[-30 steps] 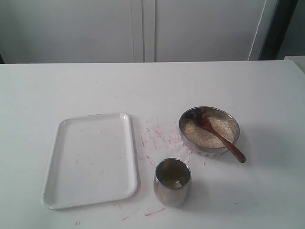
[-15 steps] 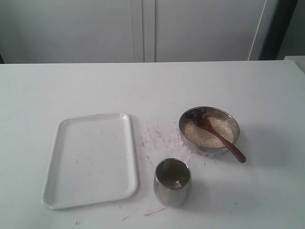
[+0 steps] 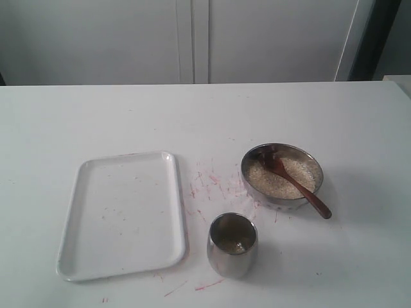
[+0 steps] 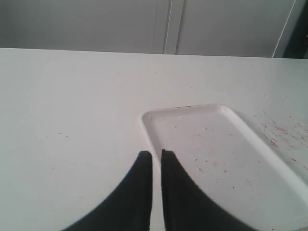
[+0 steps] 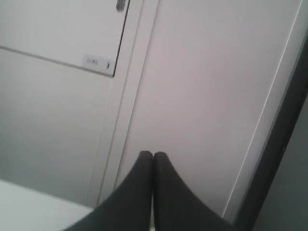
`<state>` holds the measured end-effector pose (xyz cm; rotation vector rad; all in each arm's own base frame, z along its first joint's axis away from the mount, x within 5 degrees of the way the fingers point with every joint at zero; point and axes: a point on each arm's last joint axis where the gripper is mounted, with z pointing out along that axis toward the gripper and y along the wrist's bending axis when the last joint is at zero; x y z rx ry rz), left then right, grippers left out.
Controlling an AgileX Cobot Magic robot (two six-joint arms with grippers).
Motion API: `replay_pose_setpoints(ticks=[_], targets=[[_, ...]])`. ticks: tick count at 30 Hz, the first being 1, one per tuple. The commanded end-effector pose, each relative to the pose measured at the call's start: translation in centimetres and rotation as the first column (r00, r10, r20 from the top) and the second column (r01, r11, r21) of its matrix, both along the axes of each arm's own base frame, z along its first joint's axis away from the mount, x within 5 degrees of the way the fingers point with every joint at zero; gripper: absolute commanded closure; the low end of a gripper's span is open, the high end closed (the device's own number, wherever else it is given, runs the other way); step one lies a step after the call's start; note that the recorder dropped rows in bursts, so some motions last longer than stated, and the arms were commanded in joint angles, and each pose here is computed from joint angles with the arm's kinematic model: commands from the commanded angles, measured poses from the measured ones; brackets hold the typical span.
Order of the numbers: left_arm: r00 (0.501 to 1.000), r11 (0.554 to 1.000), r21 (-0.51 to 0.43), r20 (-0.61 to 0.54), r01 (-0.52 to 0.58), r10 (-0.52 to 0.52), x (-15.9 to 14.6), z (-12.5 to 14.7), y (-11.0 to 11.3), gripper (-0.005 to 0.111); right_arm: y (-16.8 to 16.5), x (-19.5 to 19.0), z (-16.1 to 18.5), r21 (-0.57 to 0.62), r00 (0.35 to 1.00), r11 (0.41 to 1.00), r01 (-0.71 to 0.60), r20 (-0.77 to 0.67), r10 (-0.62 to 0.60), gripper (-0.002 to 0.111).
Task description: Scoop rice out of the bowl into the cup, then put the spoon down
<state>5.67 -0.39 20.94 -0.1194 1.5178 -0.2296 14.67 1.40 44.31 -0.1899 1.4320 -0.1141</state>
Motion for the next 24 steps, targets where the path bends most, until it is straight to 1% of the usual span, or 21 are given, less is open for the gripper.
replay_pose_setpoints(ticks=[1, 4, 7, 9, 11, 15, 20, 24], targets=[[1.000, 1.000, -0.012, 0.011, 0.003, -0.003, -0.1, 0.2, 0.0, 0.092, 0.8, -0.2, -2.1, -0.090, 0.979, 0.995, -0.041, -0.204, 0.022, 0.108], [1.000, 1.000, -0.012, 0.011, 0.003, -0.003, -0.1, 0.2, 0.0, 0.092, 1.7, -0.5, -2.9, -0.140, 0.953, 0.982, -0.128, -0.291, 0.082, 0.108], [1.000, 1.000, -0.012, 0.011, 0.003, -0.003, -0.1, 0.2, 0.0, 0.092, 2.9, -0.8, -3.3, -0.174, 0.923, 0.951, -0.255, -0.336, 0.186, 0.108], [1.000, 1.000, -0.012, 0.011, 0.003, -0.003, -0.1, 0.2, 0.0, 0.092, 3.7, -0.6, -3.8, -0.176, 0.889, 0.928, -0.329, -0.390, 0.241, 0.108], [1.000, 1.000, -0.012, 0.011, 0.003, -0.003, -0.1, 0.2, 0.0, 0.092, 4.2, -0.2, -4.4, -0.153, 0.838, 0.912, -0.381, -0.474, 0.271, 0.108], [1.000, 1.000, -0.012, 0.011, 0.003, -0.003, -0.1, 0.2, 0.0, 0.092, 5.1, 1.8, -5.4, -0.115, 0.743, 0.902, -0.415, -0.615, 0.264, 0.108], [1.000, 1.000, -0.012, 0.011, 0.003, -0.003, -0.1, 0.2, 0.0, 0.092, 5.9, 3.5, -6.1, -0.080, 0.645, 0.897, -0.434, -0.723, 0.248, 0.108], [1.000, 1.000, -0.012, 0.011, 0.003, -0.003, -0.1, 0.2, 0.0, 0.092, 6.0, 4.2, -6.6, -0.086, 0.564, 0.889, -0.449, -0.799, 0.208, 0.108]])
